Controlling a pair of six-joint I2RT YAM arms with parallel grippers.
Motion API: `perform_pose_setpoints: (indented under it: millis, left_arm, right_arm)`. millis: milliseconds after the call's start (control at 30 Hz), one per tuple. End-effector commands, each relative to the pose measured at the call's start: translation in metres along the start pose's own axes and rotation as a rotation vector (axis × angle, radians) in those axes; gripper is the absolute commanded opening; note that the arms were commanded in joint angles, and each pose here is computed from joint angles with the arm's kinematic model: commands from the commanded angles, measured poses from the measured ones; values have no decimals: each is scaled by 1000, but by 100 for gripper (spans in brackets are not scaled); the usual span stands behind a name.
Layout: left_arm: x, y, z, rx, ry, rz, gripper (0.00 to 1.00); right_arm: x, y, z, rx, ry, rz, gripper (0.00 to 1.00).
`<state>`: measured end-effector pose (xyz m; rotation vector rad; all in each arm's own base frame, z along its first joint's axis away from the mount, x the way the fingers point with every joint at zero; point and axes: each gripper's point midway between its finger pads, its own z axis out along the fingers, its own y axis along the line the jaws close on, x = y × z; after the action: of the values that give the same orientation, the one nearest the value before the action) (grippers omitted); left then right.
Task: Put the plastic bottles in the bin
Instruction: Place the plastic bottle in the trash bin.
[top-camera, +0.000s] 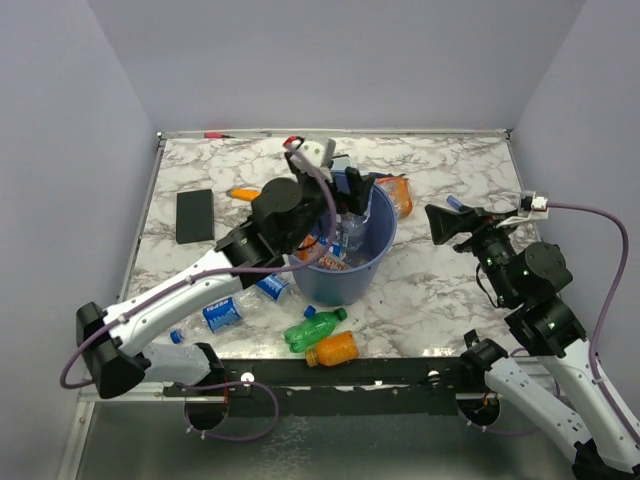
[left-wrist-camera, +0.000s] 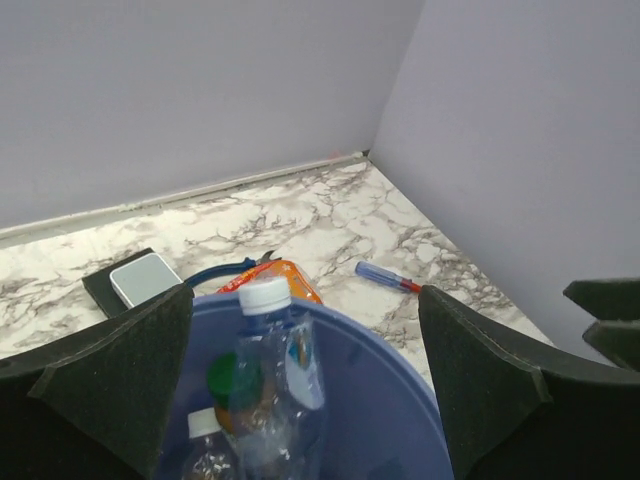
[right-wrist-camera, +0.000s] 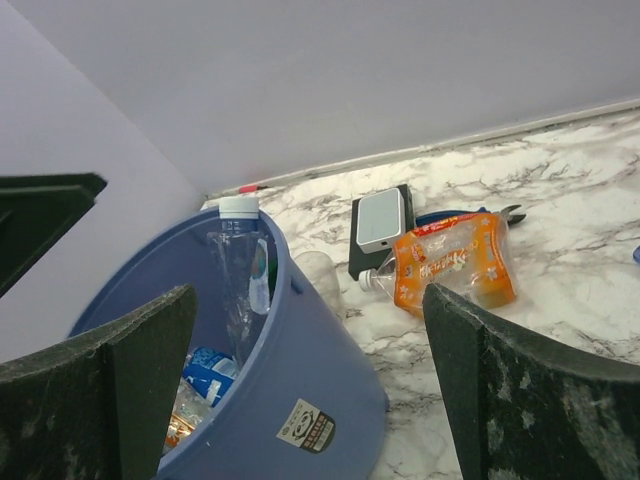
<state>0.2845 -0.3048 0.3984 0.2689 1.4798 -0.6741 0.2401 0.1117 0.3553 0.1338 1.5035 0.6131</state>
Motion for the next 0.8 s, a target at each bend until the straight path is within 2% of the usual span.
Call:
perform_pose_setpoints:
  millis: [0, 167, 267, 567, 700, 767]
  left_arm:
    - [16, -8, 34, -36, 108, 34, 94]
    - [43, -9, 56, -82, 210, 33, 93]
    - [56, -1, 62, -128, 244, 57, 88]
    - [77, 12, 73, -202, 310, 130, 71]
    - [85, 17, 76, -222, 331, 153, 58]
    - [87, 19, 76, -230, 339, 161, 56]
  right_arm:
    - [4, 2, 1, -5, 21, 14, 98]
    - [-1, -1, -4, 10, 10, 2, 98]
    - [-3, -1, -5, 12, 10, -7, 98]
    - [-2, -2, -9, 5, 7, -1, 98]
    - [-3, -2, -11, 5, 4, -4, 98]
    - [-4, -2, -12, 6, 4, -7, 98]
